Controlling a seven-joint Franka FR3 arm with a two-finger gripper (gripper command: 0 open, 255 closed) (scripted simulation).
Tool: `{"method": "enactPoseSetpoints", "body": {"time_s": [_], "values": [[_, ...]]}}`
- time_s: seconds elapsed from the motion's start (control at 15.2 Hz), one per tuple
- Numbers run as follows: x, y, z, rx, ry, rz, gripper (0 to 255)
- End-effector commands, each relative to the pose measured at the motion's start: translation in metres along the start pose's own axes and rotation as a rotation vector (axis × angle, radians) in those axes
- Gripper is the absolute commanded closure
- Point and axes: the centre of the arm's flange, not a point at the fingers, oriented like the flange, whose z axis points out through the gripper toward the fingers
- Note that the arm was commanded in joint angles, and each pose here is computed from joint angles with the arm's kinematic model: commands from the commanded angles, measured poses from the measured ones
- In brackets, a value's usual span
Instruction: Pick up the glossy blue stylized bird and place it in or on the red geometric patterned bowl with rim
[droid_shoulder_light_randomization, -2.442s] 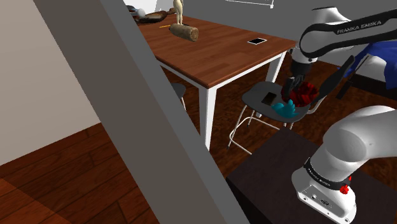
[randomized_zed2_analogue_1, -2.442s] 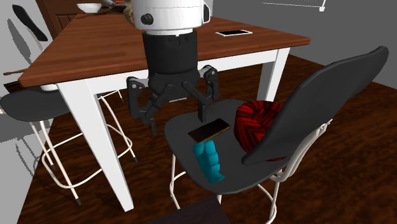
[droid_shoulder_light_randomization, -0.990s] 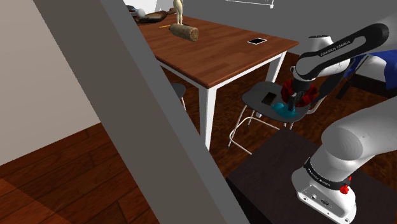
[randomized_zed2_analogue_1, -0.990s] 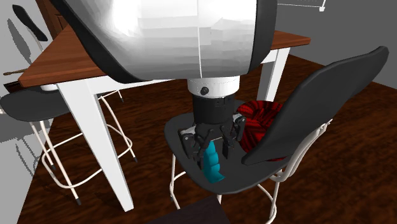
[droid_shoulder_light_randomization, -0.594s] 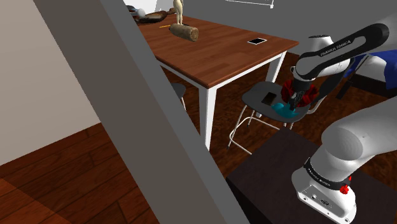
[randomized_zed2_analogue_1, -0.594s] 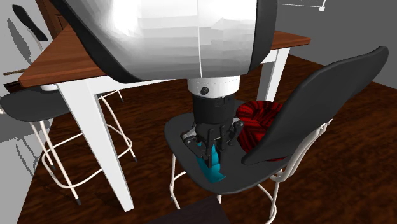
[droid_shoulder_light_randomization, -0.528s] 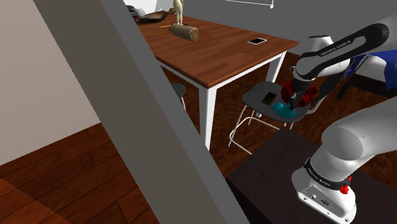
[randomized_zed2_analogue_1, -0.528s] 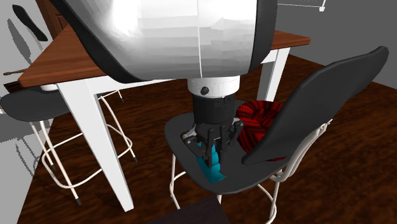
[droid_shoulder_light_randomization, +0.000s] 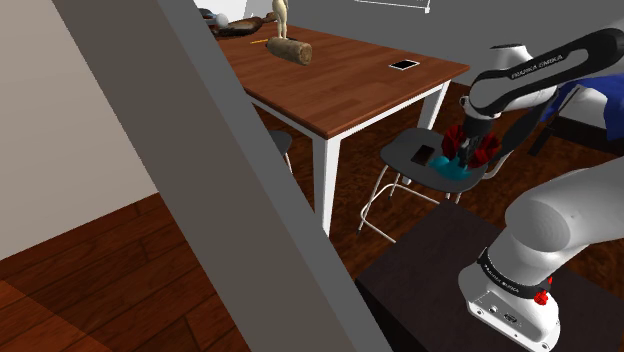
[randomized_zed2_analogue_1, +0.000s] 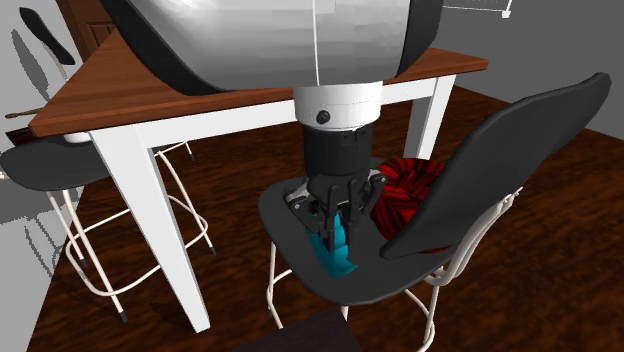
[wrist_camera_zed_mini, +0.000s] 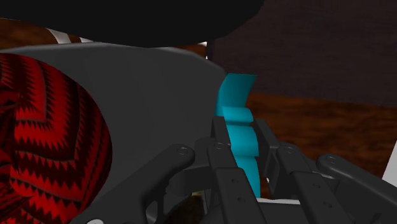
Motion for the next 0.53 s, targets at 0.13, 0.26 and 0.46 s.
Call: {"method": "enactPoseSetpoints", "body": {"time_s": [0.13, 0.26, 0.46], "values": [[-0.002, -0.001, -0.022, 0.0, 0.0, 0.0, 255], [-0.003, -0.001, -0.032, 0.0, 0.0, 0.0, 255], [-0.004, 0.0, -0.048, 0.0, 0.0, 0.0, 255]]}}
